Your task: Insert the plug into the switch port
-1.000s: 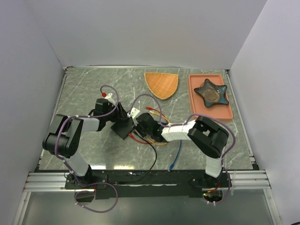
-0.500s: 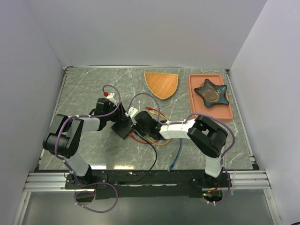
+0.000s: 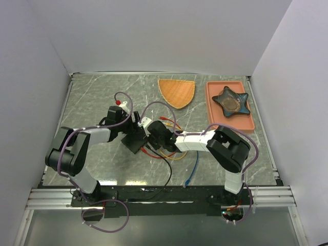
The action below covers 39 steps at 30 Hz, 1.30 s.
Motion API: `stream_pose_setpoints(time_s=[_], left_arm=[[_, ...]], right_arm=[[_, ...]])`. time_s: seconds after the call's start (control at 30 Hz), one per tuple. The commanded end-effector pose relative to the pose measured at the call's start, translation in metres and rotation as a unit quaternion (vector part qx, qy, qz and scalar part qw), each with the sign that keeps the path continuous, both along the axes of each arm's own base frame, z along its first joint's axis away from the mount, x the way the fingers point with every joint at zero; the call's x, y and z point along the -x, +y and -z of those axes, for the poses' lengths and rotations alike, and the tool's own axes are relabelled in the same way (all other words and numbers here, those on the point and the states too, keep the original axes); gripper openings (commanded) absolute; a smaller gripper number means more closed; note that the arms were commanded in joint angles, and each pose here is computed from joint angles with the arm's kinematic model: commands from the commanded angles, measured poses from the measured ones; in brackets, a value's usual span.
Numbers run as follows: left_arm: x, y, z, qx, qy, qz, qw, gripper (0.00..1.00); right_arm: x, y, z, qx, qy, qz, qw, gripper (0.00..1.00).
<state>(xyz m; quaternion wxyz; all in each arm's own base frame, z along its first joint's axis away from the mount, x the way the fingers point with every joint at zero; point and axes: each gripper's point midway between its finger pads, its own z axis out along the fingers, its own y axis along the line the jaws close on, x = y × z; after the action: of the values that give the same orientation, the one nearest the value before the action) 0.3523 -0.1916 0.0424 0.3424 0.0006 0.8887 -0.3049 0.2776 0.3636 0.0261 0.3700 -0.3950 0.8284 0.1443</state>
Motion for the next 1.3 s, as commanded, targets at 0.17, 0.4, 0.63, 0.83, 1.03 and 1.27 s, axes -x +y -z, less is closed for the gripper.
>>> stream_pose_setpoints(time_s=[0.17,0.4,0.63,0.83,1.03,1.27], left_arm=[[0.042,0.011,0.011,0.000,0.102,-0.031,0.994,0.96],[0.032,0.051,-0.019,-0.032,0.053,-0.119,0.991,0.96],[0.032,0.074,-0.075,-0.033,-0.019,-0.173,0.984,0.96],[0.043,0.070,-0.121,0.005,-0.065,-0.161,0.985,0.96],[0.054,0.066,-0.158,0.034,-0.107,-0.147,0.983,0.96],[0.064,0.064,-0.185,0.058,-0.145,-0.136,0.978,0.96]], right_arm=[[0.014,0.027,-0.041,-0.083,0.008,-0.005,0.996,0.14],[0.005,0.002,-0.043,-0.034,0.007,0.061,0.998,0.23],[0.001,-0.009,-0.066,-0.029,-0.015,0.078,0.996,0.39],[0.002,-0.014,-0.086,-0.041,-0.024,0.082,0.995,0.55],[0.002,-0.034,-0.093,-0.031,-0.033,0.114,0.992,0.77],[-0.003,-0.080,-0.085,0.012,-0.045,0.204,0.978,0.80]])
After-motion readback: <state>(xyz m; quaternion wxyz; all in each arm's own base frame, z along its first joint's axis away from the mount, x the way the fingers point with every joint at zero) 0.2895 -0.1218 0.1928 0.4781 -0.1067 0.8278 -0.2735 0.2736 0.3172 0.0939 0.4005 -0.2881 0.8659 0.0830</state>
